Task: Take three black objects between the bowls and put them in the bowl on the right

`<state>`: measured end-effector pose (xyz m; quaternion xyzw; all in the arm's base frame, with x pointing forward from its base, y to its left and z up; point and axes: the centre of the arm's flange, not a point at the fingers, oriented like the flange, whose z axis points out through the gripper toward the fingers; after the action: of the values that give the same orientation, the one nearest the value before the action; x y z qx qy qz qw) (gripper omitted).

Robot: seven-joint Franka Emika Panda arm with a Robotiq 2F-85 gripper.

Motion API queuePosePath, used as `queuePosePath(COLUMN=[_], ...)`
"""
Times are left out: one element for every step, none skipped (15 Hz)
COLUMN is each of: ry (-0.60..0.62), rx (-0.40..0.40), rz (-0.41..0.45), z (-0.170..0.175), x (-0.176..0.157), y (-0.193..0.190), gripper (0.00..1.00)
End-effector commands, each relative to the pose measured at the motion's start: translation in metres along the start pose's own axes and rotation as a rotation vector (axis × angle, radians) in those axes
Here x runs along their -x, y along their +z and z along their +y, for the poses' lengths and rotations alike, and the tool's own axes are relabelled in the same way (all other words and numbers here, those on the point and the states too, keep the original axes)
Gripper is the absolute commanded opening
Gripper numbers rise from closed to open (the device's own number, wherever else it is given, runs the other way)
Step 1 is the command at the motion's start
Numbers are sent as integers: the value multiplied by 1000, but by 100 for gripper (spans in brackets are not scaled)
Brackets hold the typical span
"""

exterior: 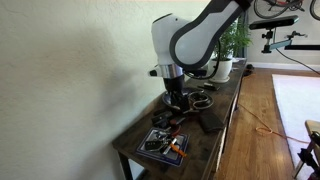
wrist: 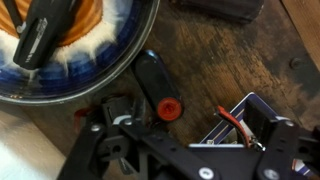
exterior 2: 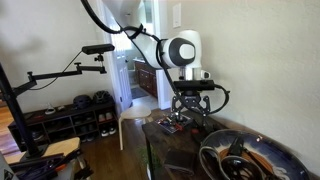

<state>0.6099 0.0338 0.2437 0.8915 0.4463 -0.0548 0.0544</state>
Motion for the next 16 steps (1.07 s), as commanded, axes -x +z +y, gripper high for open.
queuePosePath(ry=[-20, -31, -45, -59, -71, -80, -90, -105, -115, -122, -132, -143, -152, -160, -165, -171], rx=[-6, -5, 1, 5, 7, 3, 2, 3, 2, 1, -3, -3, -7, -9, -16, -19], rz=[0, 3, 1, 1, 0, -1, 1, 0, 1, -1, 1, 1, -4, -4, -3, -5], z=[-1, -2, -3, -3, -3, -3, -4, -4, -4, -3, -2, -1, 0, 1, 3, 5], x=[-2, -4, -5, -6, -6, -7, -8, -8, -8, -8, -7, -6, -5, -4, -3, -2], y=[5, 8, 10, 12, 14, 16, 18, 21, 24, 26, 30, 32, 35, 39, 42, 45], gripper=[100, 100, 100, 100, 100, 100, 100, 100, 100, 100, 100, 100, 100, 100, 100, 100])
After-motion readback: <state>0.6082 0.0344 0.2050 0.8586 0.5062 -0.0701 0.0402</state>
